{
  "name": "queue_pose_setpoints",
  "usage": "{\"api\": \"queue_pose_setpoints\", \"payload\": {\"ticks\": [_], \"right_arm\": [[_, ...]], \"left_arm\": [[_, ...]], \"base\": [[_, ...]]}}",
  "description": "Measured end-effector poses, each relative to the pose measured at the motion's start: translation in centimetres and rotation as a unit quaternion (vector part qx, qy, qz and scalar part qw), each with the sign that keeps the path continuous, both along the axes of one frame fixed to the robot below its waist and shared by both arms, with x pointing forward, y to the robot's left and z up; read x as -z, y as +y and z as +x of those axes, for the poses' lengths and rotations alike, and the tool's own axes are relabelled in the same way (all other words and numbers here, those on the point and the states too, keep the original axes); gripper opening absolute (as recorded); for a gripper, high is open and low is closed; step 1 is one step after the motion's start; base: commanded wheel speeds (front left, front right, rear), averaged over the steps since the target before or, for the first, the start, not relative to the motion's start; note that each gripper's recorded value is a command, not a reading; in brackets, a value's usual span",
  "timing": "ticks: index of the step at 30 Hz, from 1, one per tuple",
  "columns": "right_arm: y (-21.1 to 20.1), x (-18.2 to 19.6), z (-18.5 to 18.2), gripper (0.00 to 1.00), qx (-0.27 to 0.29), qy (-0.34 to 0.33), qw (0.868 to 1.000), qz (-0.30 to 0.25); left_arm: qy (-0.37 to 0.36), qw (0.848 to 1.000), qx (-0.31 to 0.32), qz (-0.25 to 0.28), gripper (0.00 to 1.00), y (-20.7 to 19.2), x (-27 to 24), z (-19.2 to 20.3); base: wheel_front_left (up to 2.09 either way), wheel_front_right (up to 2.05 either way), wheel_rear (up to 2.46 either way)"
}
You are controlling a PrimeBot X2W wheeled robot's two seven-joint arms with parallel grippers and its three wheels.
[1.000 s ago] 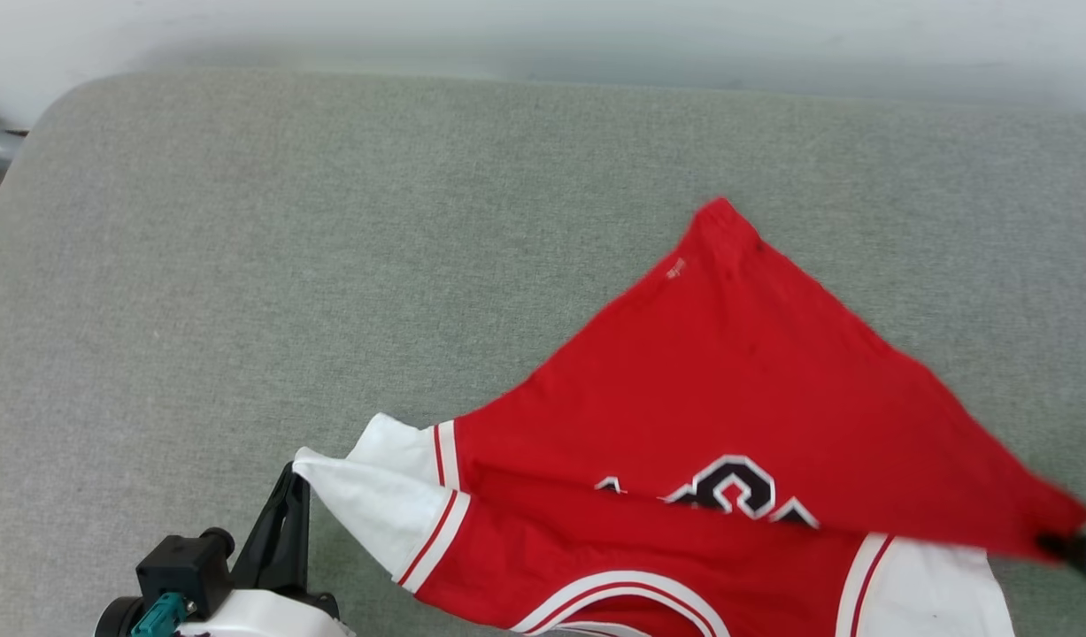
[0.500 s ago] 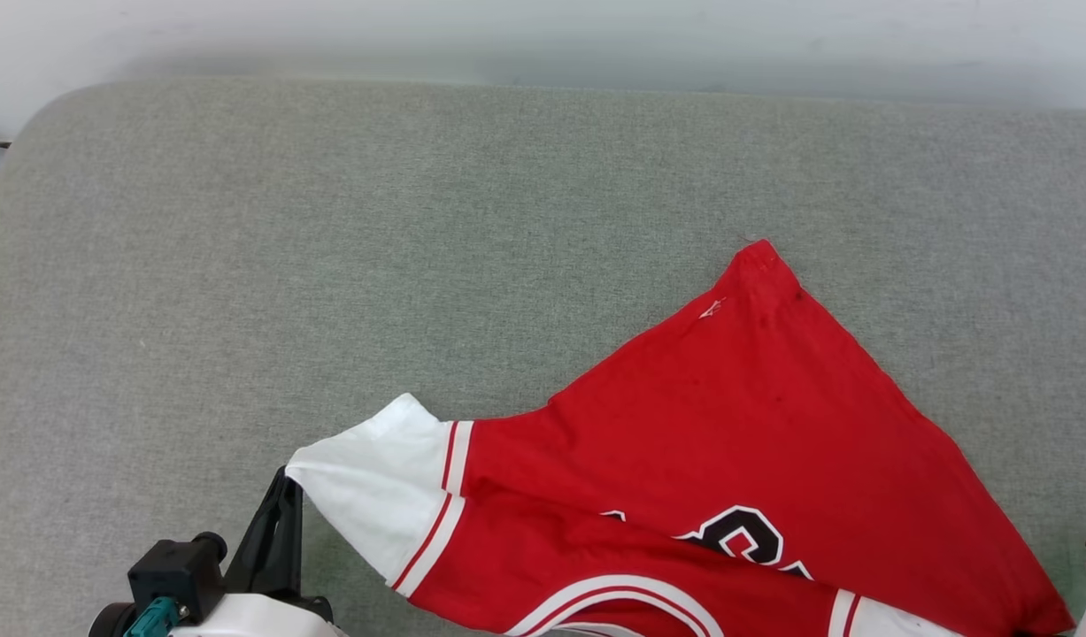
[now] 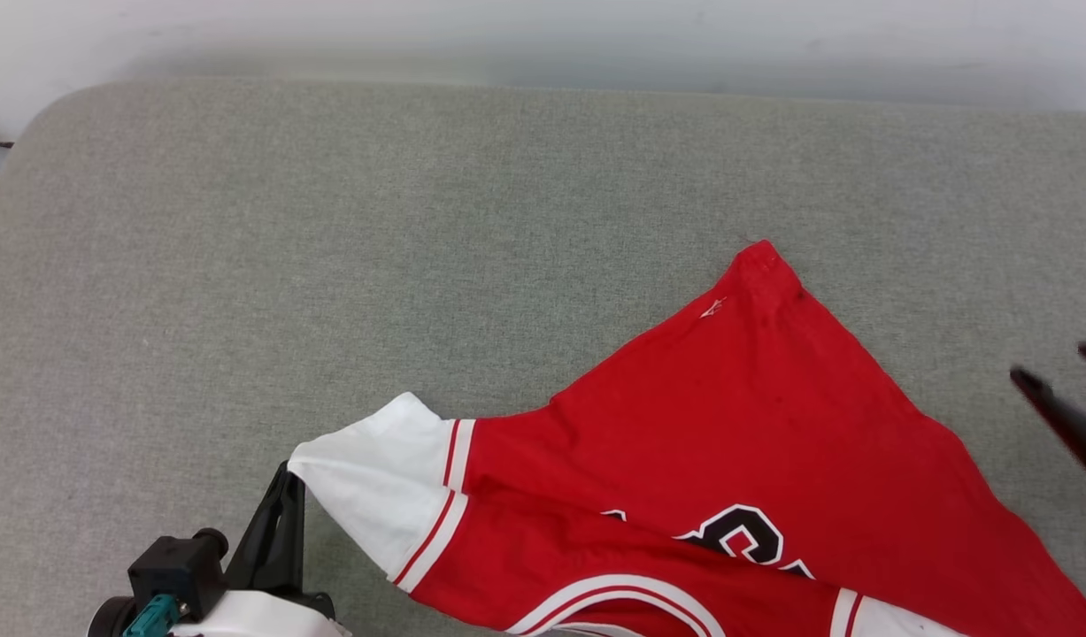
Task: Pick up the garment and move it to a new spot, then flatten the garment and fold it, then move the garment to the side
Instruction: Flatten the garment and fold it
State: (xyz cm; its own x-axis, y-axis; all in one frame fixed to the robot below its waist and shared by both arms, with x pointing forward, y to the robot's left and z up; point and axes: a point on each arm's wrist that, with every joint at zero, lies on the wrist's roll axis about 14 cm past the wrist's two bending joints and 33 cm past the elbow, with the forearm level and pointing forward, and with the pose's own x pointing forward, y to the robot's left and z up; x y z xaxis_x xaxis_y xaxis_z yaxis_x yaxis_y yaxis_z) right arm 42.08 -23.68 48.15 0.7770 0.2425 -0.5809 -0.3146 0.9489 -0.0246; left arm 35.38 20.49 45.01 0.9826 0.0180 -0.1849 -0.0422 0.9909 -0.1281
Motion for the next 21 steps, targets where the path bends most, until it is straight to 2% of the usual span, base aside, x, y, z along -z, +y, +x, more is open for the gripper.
{"api": "queue_pose_setpoints", "payload": {"ticks": [4, 8, 13, 21], "right_arm": [[2.6, -3.3, 3.5, 1.0, -0.045, -0.04, 0.998, -0.016], [6.4, -4.5, 6.2, 1.0, -0.098, -0.04, 0.994, -0.028], [9.6, -2.4, 8.3, 1.0, -0.145, 0.024, 0.987, -0.062], [12.5, 2.5, 10.3, 1.0, -0.19, 0.123, 0.967, -0.117]], "left_arm": [[-0.001, 1.0, 0.002, 0.002, 0.0, -0.1, 0.0, 0.4], [-0.001, 1.0, 0.004, 0.002, 0.0, -0.3, 0.1, 1.0], [0.001, 1.0, 0.002, 0.0, 0.0, -0.4, 0.4, 1.5], [0.009, 1.0, -0.005, -0.002, 0.0, -0.4, 1.3, 1.8]], "base": [[0.0, 0.0, 0.0], [0.0, 0.0, 0.0], [0.0, 0.0, 0.0], [0.0, 0.0, 0.0]]}}
